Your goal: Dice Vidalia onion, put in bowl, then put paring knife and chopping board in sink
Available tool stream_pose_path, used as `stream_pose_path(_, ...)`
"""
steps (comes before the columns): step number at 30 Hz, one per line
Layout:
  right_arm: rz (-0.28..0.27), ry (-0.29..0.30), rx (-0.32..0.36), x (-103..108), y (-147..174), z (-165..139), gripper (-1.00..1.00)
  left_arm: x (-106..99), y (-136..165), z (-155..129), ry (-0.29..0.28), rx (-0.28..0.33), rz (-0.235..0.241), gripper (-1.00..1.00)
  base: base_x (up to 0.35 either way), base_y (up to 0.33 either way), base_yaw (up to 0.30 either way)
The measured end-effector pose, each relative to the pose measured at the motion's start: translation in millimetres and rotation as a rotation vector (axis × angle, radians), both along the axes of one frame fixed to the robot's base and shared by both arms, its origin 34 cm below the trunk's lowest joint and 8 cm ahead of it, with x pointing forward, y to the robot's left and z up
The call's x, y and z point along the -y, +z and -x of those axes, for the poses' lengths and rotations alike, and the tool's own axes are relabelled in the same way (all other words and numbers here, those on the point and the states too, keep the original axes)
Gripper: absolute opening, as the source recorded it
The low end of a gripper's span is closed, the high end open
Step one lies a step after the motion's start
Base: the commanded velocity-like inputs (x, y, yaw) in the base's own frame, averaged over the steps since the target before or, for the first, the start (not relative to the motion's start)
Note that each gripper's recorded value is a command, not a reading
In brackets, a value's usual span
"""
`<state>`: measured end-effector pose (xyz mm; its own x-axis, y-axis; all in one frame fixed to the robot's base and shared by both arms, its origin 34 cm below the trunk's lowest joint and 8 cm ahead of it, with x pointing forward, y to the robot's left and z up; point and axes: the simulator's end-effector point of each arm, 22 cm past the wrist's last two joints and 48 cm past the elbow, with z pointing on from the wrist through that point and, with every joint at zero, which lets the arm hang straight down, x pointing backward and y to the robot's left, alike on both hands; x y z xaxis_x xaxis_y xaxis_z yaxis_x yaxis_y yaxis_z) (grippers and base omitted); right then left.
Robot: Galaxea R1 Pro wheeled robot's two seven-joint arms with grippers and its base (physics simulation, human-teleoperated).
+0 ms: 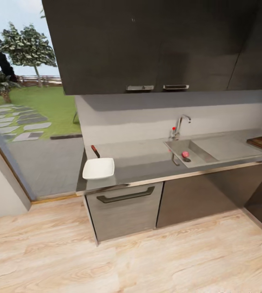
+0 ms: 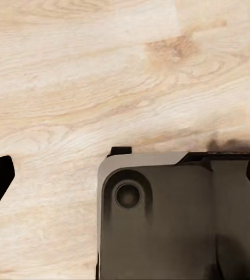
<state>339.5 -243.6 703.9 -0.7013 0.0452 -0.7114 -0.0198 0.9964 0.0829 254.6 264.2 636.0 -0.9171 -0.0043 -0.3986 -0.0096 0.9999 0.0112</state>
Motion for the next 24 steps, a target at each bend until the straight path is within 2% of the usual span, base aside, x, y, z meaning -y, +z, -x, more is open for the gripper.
stream_pose_path(18,0.002,0.000,0.010,0.7,2.2,-2.2,1.00,-1.1,2.6,-6.0,0.000,0.017,-0.001,1.00,0.139,-0.291,-0.224)
stream_pose_path(24,0.001,0.000,0.013,0.2,2.7,-2.9,1.00,-1.1,2.9,-6.5,0.000,0.019,-0.001,1.00,0.167,-0.273,-0.064)
